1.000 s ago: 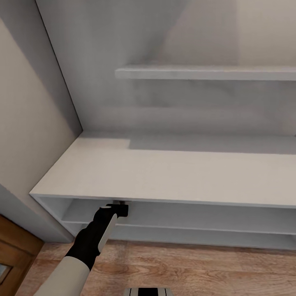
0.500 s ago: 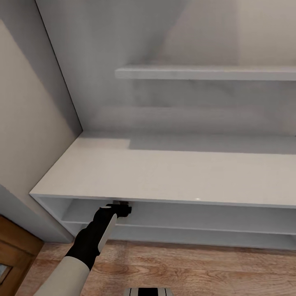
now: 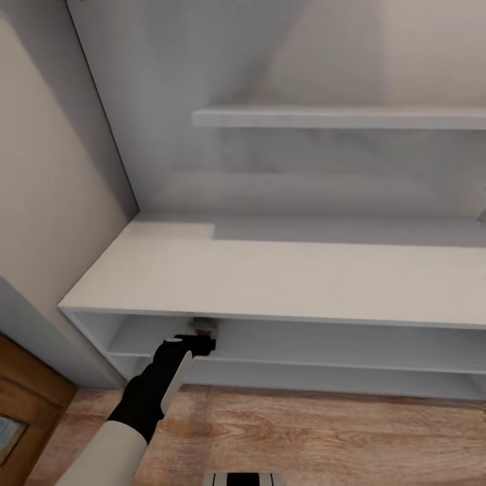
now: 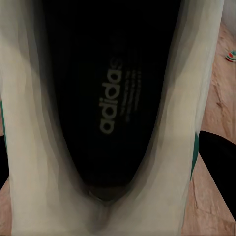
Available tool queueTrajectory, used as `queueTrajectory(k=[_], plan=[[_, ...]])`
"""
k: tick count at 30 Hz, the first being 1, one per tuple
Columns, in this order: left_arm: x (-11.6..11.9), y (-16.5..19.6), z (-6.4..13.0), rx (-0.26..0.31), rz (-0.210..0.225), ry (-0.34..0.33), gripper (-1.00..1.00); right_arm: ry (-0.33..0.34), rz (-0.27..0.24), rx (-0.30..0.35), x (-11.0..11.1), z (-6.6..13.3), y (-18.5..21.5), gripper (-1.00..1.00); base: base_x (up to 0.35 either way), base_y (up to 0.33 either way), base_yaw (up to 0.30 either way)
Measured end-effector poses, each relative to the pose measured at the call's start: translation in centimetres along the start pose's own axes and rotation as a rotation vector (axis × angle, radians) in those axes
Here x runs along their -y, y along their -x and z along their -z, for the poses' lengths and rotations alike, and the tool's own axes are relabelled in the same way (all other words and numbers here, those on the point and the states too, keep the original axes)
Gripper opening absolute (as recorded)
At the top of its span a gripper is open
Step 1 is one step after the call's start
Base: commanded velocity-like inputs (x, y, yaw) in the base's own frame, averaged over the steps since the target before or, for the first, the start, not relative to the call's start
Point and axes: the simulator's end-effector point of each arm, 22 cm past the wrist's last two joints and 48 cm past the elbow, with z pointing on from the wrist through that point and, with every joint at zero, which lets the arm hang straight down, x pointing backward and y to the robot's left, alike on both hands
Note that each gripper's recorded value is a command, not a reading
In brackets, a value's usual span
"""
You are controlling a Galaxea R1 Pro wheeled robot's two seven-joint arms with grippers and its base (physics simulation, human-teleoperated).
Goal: Pick up the two gym shoes and the two sandals from the corridor floor and place them onto the hallstand (shoe rack) in the corridor, making sure they are on the rack and not on the floor. Arrange them so the two gym shoes are next to each other and the two sandals are next to each other.
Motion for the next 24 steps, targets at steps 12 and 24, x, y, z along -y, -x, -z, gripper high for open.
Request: queueTrajectory(k=[12,24], plan=[[0.02,0.0,0.0,0.0,-0.001,0.0,1.0,0.0,0.0,-0.001,0.0,0.0,-0.04,-1.0,-0.334,0.0,0.0],[0.19,0.11,0.0,0.006,0.0,-0.004,1.0,-0.002,-0.003,0.0,0.07,0.0,-0.01,-1.0,-0.338,0.0,0.0]])
